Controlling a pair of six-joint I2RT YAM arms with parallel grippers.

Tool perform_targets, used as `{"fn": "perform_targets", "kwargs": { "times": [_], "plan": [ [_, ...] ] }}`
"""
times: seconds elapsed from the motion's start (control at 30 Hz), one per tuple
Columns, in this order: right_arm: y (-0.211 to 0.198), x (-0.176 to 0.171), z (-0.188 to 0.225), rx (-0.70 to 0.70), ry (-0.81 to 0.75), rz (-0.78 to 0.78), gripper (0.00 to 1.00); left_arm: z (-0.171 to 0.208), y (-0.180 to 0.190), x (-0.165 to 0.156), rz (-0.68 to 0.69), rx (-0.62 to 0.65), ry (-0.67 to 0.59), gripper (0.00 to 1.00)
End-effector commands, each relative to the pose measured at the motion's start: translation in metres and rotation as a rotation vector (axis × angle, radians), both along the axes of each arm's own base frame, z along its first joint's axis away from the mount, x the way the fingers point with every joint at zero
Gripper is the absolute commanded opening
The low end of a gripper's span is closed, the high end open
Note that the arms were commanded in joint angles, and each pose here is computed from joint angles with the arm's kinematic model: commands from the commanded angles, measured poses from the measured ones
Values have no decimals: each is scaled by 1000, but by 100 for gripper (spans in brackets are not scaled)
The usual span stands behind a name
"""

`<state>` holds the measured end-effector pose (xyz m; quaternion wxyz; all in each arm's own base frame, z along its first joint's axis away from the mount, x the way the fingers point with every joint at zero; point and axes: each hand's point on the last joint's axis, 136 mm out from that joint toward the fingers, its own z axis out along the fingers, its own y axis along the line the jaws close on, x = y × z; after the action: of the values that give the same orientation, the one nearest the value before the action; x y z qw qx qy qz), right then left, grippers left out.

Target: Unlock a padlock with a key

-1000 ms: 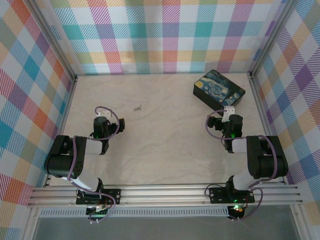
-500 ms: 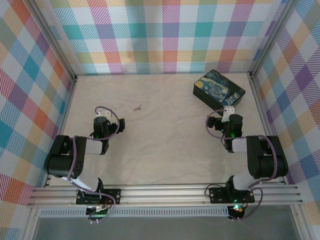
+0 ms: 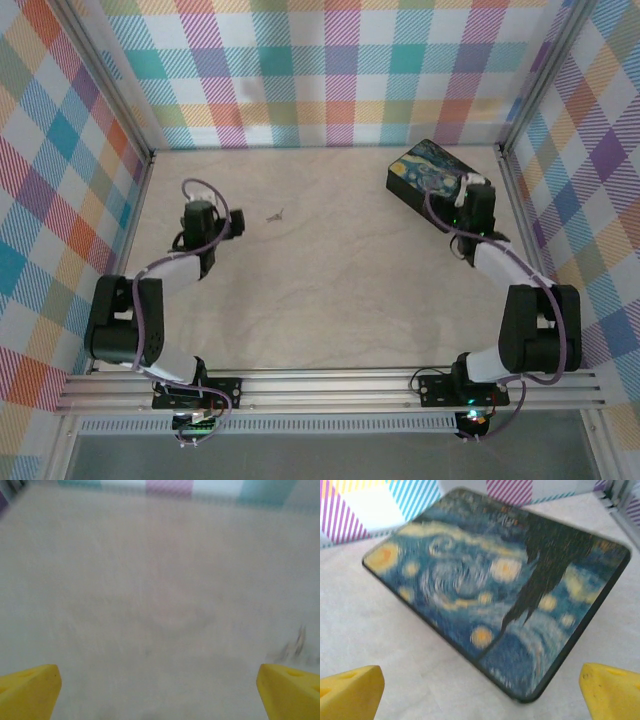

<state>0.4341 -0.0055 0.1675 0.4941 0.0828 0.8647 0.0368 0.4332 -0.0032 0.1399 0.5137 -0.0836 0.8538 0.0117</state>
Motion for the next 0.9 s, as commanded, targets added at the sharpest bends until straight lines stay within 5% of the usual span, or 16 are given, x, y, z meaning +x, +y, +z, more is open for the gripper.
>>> {"fn": "perform_targets", "kwargs": {
  "times": [0.0, 0.27, 0.63, 0.77, 0.87],
  "plan": [
    [-15, -26, -37, 83, 244, -89, 100, 13, 17, -23, 138, -59, 66, 100],
    [-35, -3, -39, 168, 326, -93, 97, 38, 15, -78, 375, -67, 156, 100],
    [-46, 36, -76, 296, 417, -130, 82, 67, -34, -137, 182, -79, 176, 100],
    [-31, 34, -89, 363, 459, -85, 67, 79, -36, -146, 146, -99, 161, 100],
    [-13, 21, -91, 368, 458, -44, 66, 84, -40, -145, 122, -107, 149, 100]
  ]
}}
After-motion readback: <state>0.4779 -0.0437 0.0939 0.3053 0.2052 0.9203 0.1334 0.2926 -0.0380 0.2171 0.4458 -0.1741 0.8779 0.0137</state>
